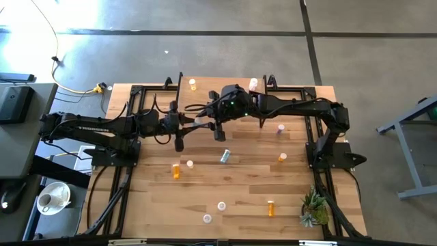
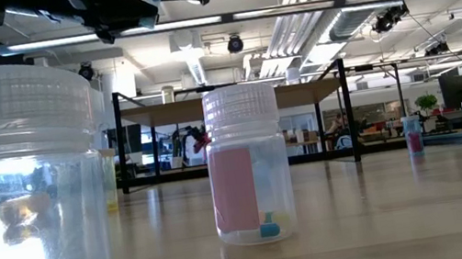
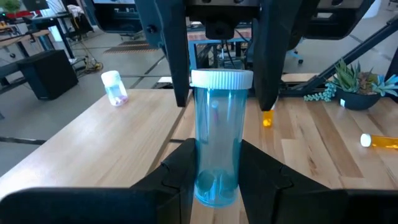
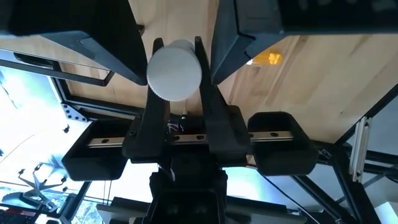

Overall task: Pick and place medicine bottles onto shelf by color
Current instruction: Put the bottom blue pill bottle on the shelf

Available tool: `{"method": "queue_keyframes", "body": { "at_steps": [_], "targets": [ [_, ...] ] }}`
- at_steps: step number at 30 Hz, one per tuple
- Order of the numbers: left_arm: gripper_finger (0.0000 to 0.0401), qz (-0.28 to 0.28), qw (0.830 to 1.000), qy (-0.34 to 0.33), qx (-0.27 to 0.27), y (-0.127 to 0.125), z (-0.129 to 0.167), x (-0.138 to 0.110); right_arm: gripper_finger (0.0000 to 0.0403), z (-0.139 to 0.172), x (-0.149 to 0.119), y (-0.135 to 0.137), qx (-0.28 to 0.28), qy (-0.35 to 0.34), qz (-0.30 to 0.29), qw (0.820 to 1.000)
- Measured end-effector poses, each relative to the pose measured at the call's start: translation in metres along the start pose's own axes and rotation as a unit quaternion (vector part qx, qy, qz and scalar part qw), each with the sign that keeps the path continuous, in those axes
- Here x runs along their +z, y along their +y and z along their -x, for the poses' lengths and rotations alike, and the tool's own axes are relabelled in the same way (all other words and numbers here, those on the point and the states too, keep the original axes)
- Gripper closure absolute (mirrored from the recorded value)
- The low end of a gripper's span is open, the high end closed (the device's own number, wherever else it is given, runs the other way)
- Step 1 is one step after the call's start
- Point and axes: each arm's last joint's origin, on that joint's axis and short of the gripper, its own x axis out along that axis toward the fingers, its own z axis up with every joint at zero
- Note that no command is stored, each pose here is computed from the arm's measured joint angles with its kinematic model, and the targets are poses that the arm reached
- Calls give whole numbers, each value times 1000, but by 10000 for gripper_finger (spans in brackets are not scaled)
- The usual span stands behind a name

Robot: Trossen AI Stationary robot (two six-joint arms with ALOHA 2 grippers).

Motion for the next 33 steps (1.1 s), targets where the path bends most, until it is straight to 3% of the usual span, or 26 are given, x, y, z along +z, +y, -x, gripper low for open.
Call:
{"method": "queue_keyframes", "body": {
  "at_steps": [9, 17, 25, 29, 33],
  "targets": [
    [310, 0, 1000, 0, -1, 0, 0, 0, 284, 0, 1, 0, -3, -4, 1, 1000],
    [287, 0, 1000, 0, 1, 0, 0, 0, 291, 0, 1, 0, -4, -2, 1, 1000],
    [248, -25, 1000, 3, 2, 0, 0, -1, 292, 0, 0, -1, -7, 0, 0, 1000],
    [218, -23, 1000, 4, 7, 0, 0, -1, 292, 0, 0, -3, -36, 7, 5, 999],
    [196, -28, 998, 6, 58, 4, 4, 1, 292, 4, 0, -9, -45, 7, 10, 999]
  ]
}}
